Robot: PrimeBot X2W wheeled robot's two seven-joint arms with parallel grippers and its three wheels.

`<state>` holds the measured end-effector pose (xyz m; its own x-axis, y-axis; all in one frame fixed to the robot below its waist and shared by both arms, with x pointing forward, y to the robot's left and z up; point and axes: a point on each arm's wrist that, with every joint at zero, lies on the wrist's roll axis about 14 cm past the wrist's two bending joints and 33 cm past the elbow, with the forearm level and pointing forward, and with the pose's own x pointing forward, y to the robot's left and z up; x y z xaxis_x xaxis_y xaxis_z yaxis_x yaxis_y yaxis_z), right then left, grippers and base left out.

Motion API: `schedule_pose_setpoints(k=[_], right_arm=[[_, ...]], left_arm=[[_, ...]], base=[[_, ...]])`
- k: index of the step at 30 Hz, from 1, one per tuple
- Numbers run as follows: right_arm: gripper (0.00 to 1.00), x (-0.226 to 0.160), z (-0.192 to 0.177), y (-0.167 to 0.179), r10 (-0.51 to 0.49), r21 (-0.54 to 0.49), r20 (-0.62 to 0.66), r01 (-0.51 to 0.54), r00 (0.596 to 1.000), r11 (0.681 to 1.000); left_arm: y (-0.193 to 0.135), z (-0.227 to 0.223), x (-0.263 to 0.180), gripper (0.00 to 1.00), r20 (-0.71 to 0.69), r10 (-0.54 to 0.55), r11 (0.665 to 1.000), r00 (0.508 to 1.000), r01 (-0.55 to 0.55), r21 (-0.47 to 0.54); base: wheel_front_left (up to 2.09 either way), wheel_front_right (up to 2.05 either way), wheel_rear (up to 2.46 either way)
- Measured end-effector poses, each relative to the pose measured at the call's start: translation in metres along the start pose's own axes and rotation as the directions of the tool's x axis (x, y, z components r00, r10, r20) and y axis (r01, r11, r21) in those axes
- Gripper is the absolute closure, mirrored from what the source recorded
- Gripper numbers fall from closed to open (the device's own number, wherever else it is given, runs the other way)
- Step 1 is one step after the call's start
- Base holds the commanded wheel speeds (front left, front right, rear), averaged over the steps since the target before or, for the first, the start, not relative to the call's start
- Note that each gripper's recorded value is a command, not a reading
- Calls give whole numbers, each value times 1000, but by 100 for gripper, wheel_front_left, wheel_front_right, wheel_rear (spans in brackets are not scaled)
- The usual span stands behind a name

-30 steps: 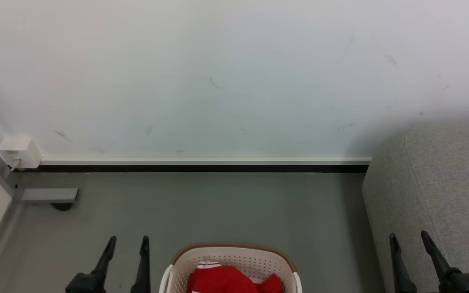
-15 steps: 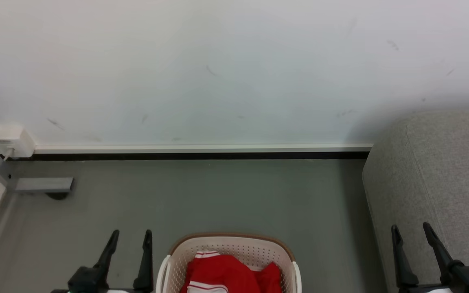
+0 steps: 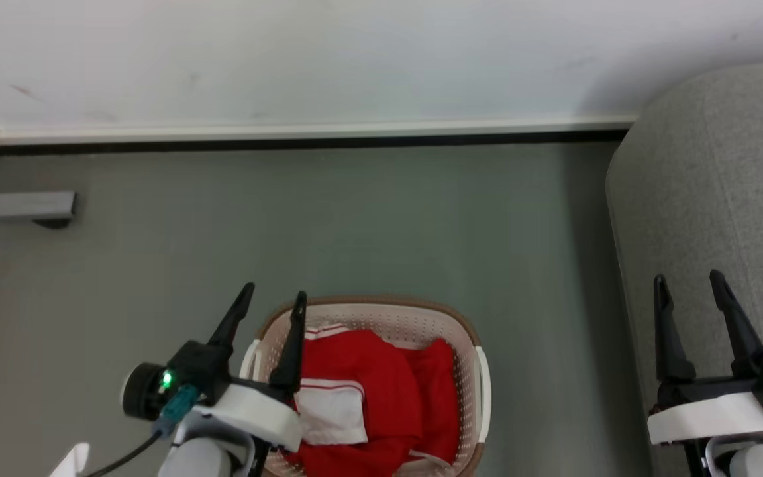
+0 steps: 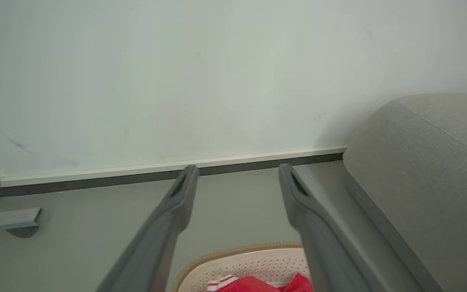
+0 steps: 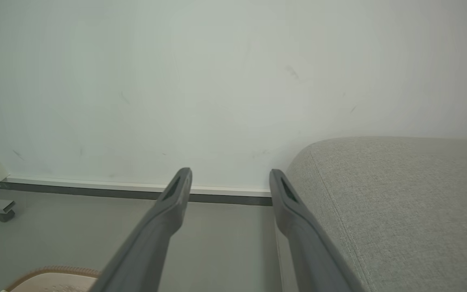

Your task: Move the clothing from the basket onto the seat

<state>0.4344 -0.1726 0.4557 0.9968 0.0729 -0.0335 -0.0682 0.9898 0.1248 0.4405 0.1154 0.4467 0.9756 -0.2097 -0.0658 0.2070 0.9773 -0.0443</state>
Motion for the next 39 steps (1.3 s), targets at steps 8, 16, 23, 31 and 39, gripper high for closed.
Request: schedule_pose_setpoints(k=[8, 16, 23, 31, 39], right_arm=[[0, 35, -34, -3, 8, -12, -59, -9, 998, 1000], [0, 54, -64, -12, 1, -21, -103, -3, 995, 1000], [0, 64, -87, -30, -37, -25, -133, 34, 990, 999], [0, 73, -117, -39, -47, -32, -171, 43, 984, 999], [0, 75, -145, -41, -45, -35, -217, 38, 975, 999]], left_arm=[[-33, -72, 45, 0, -180, -144, 989, 973, 145, -5], [-58, -159, 62, 0, -418, -241, 967, 876, 256, -21], [-67, -225, 66, 0, -591, -270, 949, 760, 315, -29], [-61, -294, 58, 0, -749, -226, 949, 623, 314, -25], [-65, -328, 55, 0, -788, -233, 961, 570, 258, -98]], base=[[0, 0, 0], [0, 0, 0], [0, 0, 0], [0, 0, 0], [0, 0, 0]])
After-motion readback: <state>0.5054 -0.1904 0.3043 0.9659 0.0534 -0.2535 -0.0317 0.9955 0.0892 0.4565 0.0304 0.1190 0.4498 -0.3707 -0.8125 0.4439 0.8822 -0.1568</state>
